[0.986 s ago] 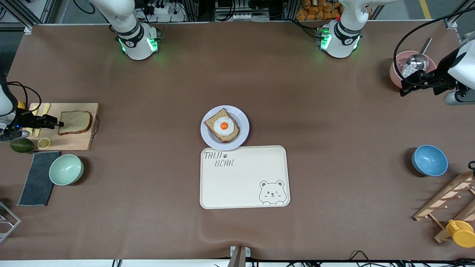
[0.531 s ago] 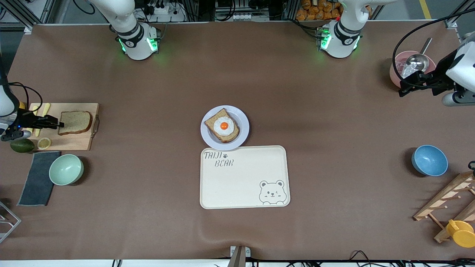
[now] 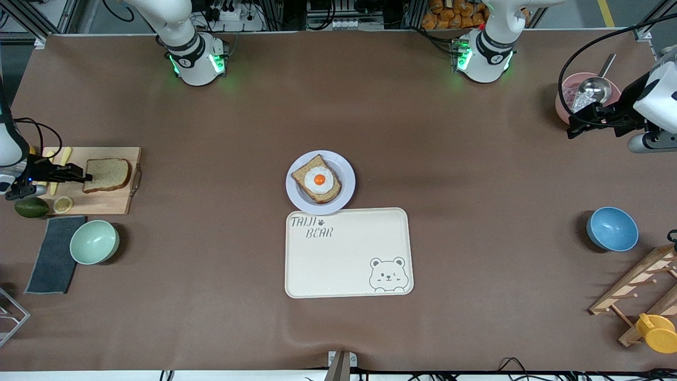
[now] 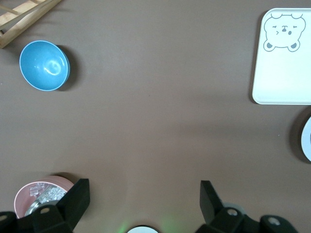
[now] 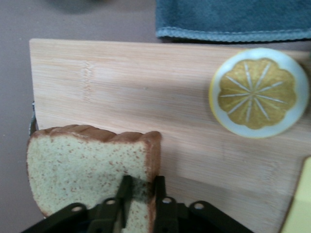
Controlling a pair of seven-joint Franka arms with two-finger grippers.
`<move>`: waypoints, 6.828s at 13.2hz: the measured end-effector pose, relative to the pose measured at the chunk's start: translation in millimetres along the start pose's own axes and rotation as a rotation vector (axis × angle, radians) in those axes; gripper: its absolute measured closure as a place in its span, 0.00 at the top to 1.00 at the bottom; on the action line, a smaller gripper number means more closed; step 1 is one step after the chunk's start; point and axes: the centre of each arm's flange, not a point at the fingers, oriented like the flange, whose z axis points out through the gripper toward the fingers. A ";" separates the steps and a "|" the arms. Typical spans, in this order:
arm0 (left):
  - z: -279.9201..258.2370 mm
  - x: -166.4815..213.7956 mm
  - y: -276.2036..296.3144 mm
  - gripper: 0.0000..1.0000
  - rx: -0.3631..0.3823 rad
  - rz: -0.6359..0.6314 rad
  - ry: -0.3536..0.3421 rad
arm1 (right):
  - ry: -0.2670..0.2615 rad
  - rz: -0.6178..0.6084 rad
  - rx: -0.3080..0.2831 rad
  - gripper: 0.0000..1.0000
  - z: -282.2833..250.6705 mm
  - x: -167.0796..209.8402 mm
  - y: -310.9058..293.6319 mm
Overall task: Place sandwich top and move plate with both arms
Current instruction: 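Lower the right gripper and grasp the bread slice by its edge, then lift the bread slice and carry it to the egg plate, then lower the bread slice onto the egg and open the right gripper, then withdraw the right gripper while the left gripper moves toward the plate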
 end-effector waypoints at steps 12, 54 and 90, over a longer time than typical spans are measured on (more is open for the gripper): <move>3.1 2.5 1.8 1.00 0.000 0.003 -0.003 | -0.029 -0.034 0.090 0.04 -37.0 37.6 -32.3; -3.5 2.8 9.6 1.00 -0.063 -0.035 0.017 | -0.029 0.258 0.267 0.04 152.1 127.4 -612.1; -8.8 5.1 16.1 1.00 -0.063 -0.026 0.012 | 0.077 0.401 0.350 0.80 119.7 136.0 -615.4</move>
